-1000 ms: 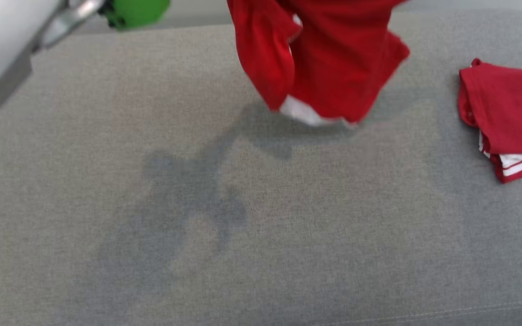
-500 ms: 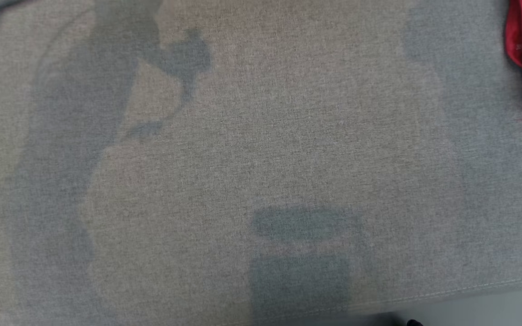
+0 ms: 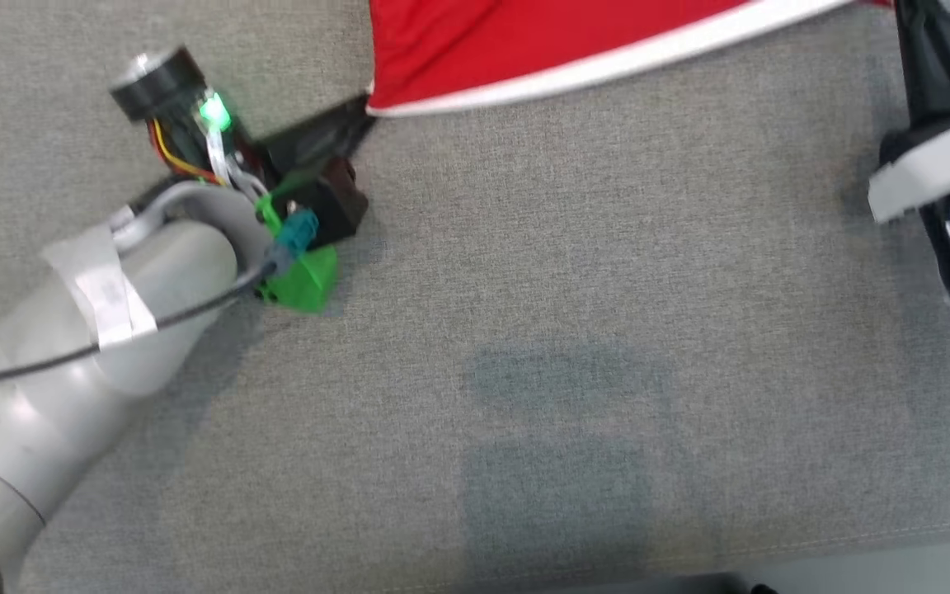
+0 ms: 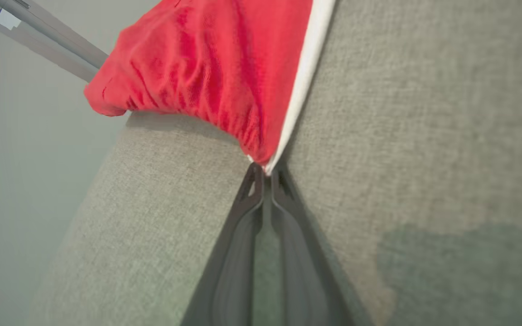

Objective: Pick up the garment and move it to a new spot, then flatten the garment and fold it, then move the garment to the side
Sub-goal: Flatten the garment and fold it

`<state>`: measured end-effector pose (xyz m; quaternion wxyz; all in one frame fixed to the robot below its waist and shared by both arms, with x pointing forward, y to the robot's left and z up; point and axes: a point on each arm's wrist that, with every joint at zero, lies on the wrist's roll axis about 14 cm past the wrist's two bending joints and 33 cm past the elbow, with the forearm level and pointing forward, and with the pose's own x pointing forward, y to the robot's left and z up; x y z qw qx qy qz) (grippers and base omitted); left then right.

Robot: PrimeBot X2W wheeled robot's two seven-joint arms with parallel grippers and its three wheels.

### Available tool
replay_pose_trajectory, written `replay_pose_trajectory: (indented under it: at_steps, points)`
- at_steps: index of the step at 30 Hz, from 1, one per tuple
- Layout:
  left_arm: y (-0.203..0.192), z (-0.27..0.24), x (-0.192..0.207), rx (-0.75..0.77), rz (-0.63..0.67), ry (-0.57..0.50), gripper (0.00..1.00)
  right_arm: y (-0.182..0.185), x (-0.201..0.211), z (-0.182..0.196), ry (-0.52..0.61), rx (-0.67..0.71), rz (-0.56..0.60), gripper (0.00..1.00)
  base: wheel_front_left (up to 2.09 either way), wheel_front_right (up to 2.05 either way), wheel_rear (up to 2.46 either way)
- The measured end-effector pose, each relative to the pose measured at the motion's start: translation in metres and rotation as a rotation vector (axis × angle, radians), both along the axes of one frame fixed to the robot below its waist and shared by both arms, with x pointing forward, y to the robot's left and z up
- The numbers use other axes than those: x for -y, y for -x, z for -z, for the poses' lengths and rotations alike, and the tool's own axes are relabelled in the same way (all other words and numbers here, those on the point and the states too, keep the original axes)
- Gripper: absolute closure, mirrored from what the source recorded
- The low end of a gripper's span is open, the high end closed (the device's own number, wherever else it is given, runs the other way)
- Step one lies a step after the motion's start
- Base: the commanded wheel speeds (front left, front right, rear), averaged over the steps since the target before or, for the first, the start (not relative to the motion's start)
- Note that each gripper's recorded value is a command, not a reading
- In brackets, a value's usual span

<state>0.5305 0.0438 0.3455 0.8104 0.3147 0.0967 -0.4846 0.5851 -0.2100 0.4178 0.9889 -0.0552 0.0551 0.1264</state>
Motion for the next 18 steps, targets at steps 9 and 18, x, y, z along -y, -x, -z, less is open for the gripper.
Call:
replay_pose_trajectory:
  at_steps: [9, 18]
  points:
    - [0.102, -0.006, 0.011, -0.177, -0.027, 0.089, 1.00, 0.089, 0.017, 0.011, -0.042, -0.122, 0.032, 1.00, 0.00, 0.00, 0.00]
    - [0.178, -0.021, 0.013, -0.236, -0.041, 0.090, 1.00, 0.144, 0.014, -0.013, -0.054, -0.108, 0.011, 1.00, 0.00, 0.00, 0.00]
